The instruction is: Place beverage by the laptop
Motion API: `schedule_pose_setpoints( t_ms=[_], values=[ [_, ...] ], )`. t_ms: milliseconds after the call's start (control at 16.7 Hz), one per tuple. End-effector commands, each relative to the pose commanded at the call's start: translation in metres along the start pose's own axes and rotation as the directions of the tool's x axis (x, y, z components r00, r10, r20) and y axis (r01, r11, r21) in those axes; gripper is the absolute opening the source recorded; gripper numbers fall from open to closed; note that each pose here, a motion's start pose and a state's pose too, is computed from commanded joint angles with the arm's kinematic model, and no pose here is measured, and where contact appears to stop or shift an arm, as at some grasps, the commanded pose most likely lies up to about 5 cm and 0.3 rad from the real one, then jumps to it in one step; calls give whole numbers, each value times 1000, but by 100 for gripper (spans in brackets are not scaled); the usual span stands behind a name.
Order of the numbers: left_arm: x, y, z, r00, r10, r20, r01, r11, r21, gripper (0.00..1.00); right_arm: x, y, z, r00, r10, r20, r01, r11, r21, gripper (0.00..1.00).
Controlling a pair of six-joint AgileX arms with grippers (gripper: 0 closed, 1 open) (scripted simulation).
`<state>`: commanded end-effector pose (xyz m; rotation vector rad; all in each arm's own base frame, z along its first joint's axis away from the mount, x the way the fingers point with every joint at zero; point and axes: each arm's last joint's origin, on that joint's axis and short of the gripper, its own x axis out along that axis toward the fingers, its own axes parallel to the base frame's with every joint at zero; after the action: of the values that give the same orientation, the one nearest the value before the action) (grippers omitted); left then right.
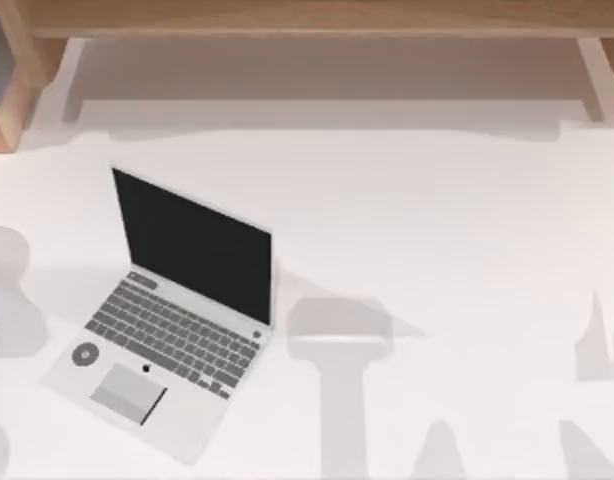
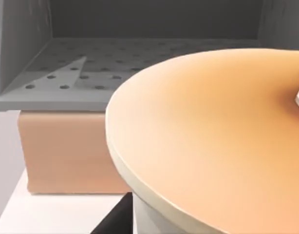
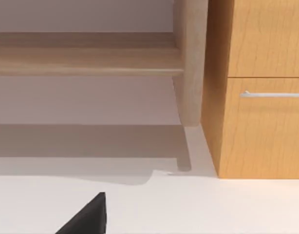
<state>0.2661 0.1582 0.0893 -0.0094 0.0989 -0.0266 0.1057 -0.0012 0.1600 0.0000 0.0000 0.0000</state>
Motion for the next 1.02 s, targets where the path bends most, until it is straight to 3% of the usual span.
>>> schedule_pose_setpoints(
  t_ms=[120, 1020],
  values=[
    [0, 0, 0, 1000, 0, 0, 0, 1000, 0, 0, 0, 0, 0, 1000, 0, 0, 0, 1000, 0, 100],
    [-1, 0, 10, 1000, 2, -1, -2, 1000, 1, 0, 0, 0, 0, 1000, 0, 0, 0, 1000, 0, 100]
  ],
)
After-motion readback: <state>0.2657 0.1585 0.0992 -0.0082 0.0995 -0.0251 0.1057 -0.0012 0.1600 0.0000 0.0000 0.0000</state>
